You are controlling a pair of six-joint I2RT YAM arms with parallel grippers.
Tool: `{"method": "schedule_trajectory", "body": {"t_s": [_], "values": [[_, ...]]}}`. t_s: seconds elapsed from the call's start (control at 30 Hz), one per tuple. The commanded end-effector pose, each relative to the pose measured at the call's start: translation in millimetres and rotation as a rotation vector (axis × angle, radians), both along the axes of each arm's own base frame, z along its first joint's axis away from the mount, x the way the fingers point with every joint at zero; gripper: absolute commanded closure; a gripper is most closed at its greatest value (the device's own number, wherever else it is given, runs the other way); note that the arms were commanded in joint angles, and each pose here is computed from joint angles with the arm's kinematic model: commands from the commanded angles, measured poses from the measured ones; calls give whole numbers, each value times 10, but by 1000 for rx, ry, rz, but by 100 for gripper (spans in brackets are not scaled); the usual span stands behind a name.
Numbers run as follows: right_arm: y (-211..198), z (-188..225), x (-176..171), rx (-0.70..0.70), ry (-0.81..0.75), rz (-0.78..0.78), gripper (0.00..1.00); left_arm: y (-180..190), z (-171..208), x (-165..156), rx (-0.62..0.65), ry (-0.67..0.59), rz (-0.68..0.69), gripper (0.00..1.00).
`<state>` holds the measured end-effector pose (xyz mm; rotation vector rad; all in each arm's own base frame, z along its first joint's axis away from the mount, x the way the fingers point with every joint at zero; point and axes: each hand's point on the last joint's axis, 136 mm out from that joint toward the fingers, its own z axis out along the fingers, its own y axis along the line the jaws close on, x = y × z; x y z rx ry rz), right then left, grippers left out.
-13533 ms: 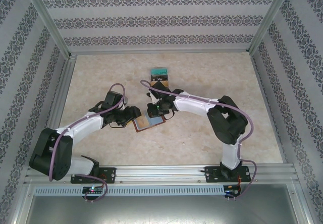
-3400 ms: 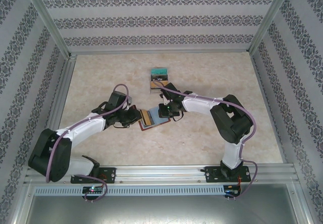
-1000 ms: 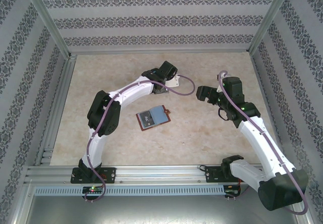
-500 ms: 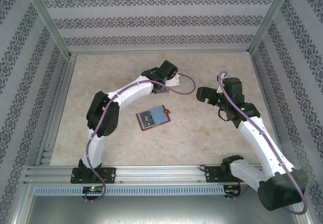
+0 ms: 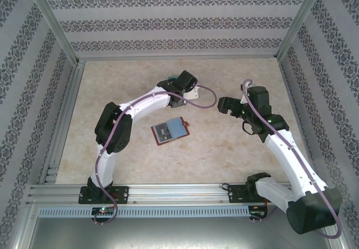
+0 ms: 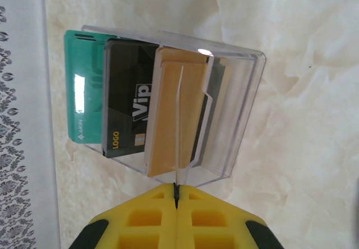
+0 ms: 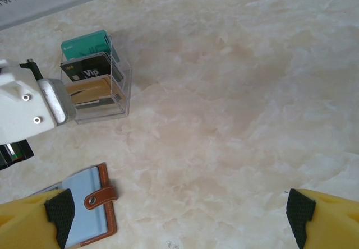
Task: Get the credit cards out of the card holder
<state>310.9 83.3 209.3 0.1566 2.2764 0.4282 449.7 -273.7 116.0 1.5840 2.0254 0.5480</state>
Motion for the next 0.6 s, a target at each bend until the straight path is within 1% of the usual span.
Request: {"method": "schedule_trajectory", "body": {"t_s": [0.0,0.57], "values": [[-19,-43,7,12,14,-11,2,15,28,-50,6,-3,7,100],[-29,-74,-29,13,23,-12,2,-91,-58,115,23,-24,-18,100]]}}
